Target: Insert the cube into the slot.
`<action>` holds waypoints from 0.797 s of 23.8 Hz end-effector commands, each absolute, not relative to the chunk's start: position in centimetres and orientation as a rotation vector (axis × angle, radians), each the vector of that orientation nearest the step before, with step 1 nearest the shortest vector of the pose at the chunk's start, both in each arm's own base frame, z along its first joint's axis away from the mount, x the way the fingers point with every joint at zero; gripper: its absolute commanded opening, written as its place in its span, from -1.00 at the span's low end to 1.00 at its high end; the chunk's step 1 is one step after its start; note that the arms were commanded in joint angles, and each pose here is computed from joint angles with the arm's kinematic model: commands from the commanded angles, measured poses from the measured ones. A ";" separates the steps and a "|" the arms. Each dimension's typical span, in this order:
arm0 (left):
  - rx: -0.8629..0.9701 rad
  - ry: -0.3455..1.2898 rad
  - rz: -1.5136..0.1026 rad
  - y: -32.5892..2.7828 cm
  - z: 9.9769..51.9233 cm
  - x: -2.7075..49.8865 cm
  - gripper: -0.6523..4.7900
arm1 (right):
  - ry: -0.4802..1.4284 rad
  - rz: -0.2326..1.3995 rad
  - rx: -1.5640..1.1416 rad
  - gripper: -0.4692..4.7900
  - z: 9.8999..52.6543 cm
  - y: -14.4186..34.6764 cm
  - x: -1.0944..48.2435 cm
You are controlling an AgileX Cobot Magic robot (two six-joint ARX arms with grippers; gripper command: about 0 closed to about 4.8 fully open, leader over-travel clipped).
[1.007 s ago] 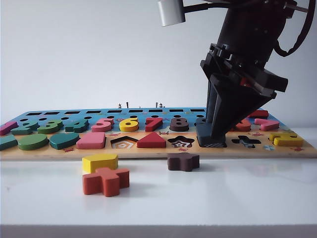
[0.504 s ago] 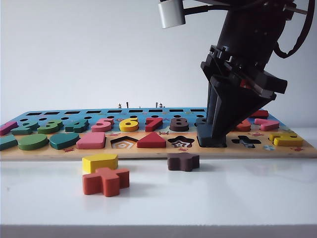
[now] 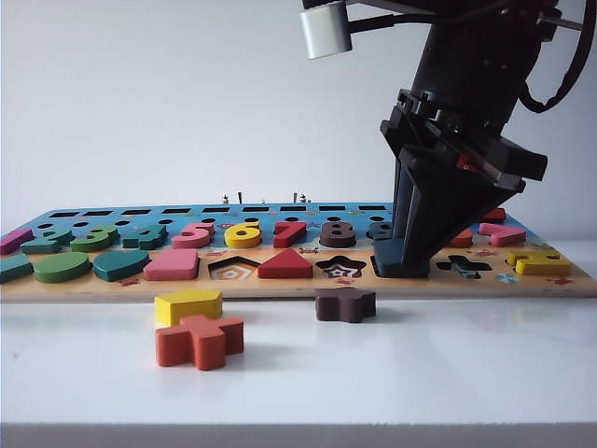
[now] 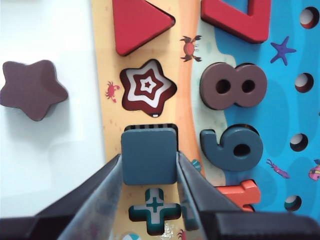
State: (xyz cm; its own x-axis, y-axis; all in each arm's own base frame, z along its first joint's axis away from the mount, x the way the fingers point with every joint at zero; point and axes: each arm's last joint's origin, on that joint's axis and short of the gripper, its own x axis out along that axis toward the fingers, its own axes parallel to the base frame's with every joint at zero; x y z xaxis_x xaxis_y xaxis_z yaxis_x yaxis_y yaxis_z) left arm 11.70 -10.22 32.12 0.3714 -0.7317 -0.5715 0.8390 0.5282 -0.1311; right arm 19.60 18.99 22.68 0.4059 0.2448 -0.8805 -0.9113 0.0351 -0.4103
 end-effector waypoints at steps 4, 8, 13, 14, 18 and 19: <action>0.193 0.604 -1.019 -10.3 32.4 11.7 -0.69 | 0.699 1.049 -1.178 -0.26 22.8 19.1 19.5; 0.193 0.604 -1.019 -10.3 32.4 11.8 -0.69 | 0.699 1.049 -1.177 0.00 22.8 19.1 19.5; 0.193 0.604 -1.019 -10.3 32.4 11.8 -0.69 | 0.699 1.049 -1.177 0.19 22.8 19.1 19.5; 0.193 0.604 -1.019 -10.3 32.4 11.7 -0.69 | 0.698 1.048 -1.177 0.23 22.8 19.1 19.5; 0.193 0.604 -1.019 -10.3 32.4 11.7 -0.69 | 0.676 1.026 -1.145 0.26 23.4 19.1 19.5; 0.193 0.604 -1.019 -10.3 32.4 11.7 -0.69 | 0.661 1.016 -1.130 0.26 23.7 19.1 19.5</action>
State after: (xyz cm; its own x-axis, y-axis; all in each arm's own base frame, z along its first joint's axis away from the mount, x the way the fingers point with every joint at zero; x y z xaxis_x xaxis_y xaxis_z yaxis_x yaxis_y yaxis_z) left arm 11.70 -10.22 32.14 0.3717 -0.7320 -0.5710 0.8390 0.5281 -0.1308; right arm 19.48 19.01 22.88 0.3891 0.2762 -0.8788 -0.9188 0.0477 -0.3918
